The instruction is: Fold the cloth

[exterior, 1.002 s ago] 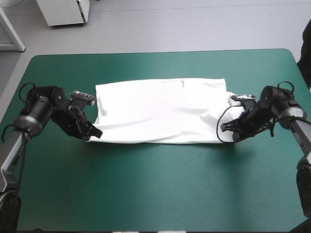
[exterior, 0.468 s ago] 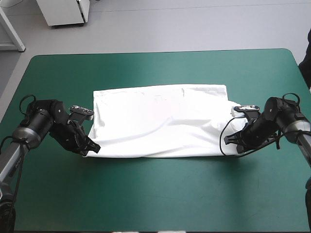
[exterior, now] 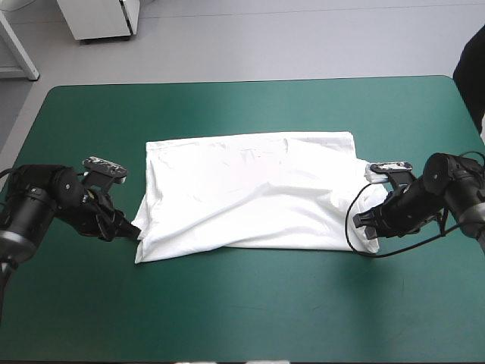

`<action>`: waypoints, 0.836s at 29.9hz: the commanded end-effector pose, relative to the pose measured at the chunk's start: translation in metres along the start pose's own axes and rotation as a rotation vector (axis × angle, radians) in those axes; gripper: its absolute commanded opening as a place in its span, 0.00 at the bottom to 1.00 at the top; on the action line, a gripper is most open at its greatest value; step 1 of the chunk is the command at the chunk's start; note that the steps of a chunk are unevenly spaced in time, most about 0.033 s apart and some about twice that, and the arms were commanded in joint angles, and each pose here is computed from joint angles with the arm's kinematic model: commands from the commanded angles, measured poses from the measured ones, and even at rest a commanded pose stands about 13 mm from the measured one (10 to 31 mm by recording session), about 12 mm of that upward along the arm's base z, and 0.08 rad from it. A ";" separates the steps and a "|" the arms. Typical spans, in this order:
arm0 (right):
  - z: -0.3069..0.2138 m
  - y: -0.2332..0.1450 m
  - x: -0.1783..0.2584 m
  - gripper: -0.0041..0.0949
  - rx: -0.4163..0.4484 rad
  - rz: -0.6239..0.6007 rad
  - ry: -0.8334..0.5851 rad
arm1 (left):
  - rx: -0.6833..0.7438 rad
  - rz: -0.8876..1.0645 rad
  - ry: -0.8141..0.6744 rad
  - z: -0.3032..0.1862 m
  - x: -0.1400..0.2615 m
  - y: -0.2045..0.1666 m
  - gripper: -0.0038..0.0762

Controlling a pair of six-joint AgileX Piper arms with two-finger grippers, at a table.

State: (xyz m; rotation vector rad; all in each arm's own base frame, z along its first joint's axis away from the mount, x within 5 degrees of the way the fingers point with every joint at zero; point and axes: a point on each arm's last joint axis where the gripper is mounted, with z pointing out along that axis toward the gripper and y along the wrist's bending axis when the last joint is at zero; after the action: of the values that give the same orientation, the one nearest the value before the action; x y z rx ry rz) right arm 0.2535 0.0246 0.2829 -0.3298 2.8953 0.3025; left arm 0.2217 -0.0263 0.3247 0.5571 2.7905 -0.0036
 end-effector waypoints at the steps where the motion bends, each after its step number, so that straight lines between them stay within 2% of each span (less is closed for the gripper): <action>1: -0.043 0.007 -0.003 0.50 0.045 -0.014 -0.171 | -0.109 -0.035 -0.159 -0.044 0.006 0.003 0.39; 5: -0.075 0.009 -0.012 0.50 0.103 -0.016 -0.319 | -0.157 -0.034 -0.342 -0.076 -0.007 0.006 0.39; 9: -0.090 0.004 -0.026 0.50 0.172 0.017 -0.407 | -0.154 -0.039 -0.429 -0.091 -0.023 0.008 0.39; 16: -0.048 -0.018 -0.051 0.50 0.229 0.016 -0.256 | -0.112 -0.046 -0.461 -0.104 -0.028 0.004 0.39; 25: 0.016 -0.038 -0.073 0.50 0.212 0.034 -0.095 | -0.080 -0.050 -0.440 -0.105 -0.025 0.001 0.39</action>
State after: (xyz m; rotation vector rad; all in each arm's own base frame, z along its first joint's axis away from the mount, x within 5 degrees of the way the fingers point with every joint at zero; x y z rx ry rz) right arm 0.3287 0.0096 0.2687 -0.2290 2.8636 0.0381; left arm 0.2206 -0.0272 0.4152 0.4317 2.4518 0.0014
